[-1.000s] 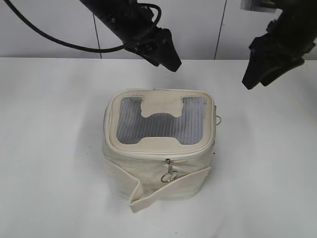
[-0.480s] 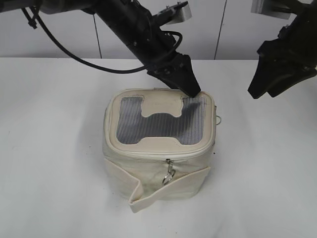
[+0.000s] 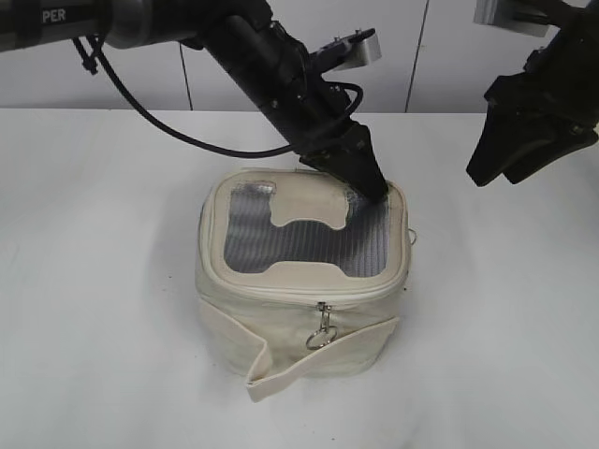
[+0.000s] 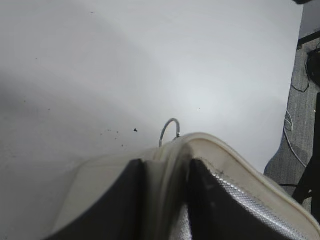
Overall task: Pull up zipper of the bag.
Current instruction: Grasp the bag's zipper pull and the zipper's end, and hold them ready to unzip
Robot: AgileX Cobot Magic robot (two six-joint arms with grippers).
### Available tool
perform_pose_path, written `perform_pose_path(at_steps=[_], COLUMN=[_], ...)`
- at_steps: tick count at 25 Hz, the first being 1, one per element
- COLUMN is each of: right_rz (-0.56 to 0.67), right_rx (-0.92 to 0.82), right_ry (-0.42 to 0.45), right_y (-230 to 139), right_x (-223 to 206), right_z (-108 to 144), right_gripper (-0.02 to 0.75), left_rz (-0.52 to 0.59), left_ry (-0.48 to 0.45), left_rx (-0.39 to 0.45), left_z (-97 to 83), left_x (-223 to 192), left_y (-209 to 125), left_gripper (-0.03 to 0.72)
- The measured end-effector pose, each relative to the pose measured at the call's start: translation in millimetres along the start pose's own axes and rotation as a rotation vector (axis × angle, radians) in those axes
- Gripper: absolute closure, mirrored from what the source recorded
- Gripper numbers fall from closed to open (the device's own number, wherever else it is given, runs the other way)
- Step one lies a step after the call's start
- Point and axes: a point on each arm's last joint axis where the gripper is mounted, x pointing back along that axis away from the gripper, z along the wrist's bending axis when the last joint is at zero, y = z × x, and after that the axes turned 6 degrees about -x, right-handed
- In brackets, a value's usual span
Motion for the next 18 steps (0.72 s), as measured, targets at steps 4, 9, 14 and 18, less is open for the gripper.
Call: perform_pose_path(at_steps=[4,9,14,18], right_rz=[0.005,0.032,-0.026,-0.089], right_rx=[0.0,0.011,0.084,0.164], right_ry=[0.001,0.003,0.061,0.124], right_y=[-1,-11,-26,-35], right_x=[-1,-16,-39,-59], right_z=[0,-5,-6,-6], right_gripper=[0.335,0.335,0.335,0.335], left_rz=[0.008,0.01,0.026,0.028], left_ry=[0.004,0.012,0.04,0.068], left_rx=[-0.002,-0.009,-0.032,-0.038], left_z=[0.9,0.1,-2.9,-0.6], left_x=[-1,2,14,24], left_y=[-1,0,0,-1], left_gripper=[0.596,0.596,0.596,0.597])
